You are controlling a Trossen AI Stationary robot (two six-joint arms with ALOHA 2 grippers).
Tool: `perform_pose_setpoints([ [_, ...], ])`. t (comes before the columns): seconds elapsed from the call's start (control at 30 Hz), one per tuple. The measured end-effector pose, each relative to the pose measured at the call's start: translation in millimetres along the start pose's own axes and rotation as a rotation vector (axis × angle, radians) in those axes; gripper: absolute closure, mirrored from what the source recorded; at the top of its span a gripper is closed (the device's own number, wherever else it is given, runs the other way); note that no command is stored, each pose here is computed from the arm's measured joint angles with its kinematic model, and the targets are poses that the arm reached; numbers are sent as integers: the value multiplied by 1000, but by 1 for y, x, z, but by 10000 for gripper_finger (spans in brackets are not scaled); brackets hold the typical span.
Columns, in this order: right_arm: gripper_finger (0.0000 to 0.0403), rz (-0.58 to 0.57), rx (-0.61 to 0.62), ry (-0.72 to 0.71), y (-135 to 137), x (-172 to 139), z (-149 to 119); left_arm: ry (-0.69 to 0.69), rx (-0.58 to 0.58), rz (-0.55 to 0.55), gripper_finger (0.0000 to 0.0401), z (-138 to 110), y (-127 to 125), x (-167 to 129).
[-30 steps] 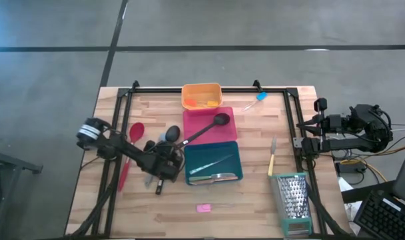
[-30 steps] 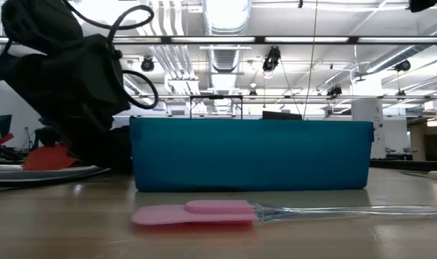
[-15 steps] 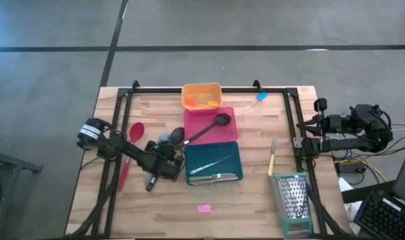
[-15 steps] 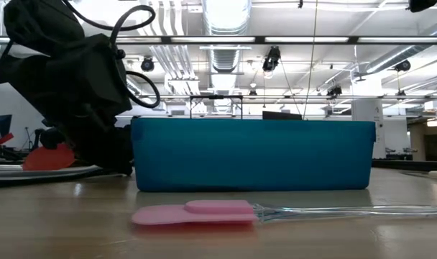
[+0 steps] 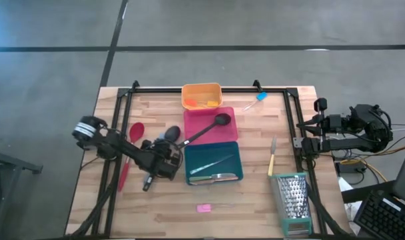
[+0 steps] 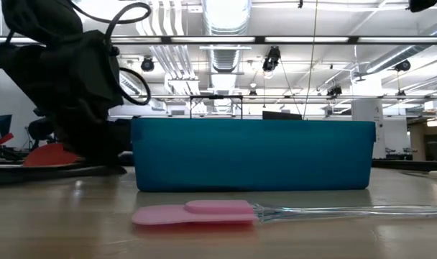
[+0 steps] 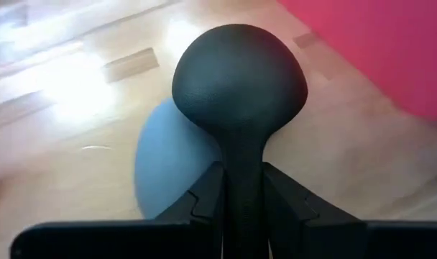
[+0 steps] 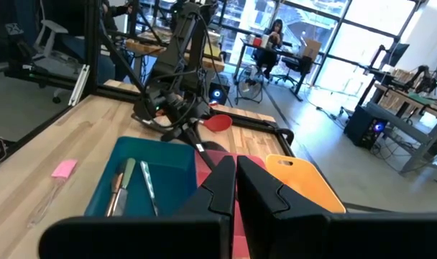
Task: Pick & Place Kitchen Items
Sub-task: Put the black serving spoon into the pink bin
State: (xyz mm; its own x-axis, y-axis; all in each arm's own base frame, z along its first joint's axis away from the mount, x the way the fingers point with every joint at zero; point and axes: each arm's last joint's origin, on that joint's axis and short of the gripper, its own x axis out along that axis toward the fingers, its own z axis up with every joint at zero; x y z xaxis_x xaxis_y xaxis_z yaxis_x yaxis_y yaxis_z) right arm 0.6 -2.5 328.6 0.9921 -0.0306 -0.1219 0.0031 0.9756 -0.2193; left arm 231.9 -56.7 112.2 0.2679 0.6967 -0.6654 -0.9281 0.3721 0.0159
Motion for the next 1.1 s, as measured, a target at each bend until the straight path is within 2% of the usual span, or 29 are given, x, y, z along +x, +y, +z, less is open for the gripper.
perform_pose_setpoints([
  [0.3, 394, 0, 0, 0, 0, 0, 0, -65, -27, -11, 333, 16, 8, -13],
  [0.67, 394, 0, 2, 0, 0, 0, 0, -141, -41, 42, 333, 45, 40, -38],
  [0.9, 394, 0, 1, 0, 0, 0, 0, -228, -15, -38, 333, 73, 50, -60],
  [1.1, 394, 0, 0, 0, 0, 0, 0, -301, 84, -128, 333, 113, 39, -86],
])
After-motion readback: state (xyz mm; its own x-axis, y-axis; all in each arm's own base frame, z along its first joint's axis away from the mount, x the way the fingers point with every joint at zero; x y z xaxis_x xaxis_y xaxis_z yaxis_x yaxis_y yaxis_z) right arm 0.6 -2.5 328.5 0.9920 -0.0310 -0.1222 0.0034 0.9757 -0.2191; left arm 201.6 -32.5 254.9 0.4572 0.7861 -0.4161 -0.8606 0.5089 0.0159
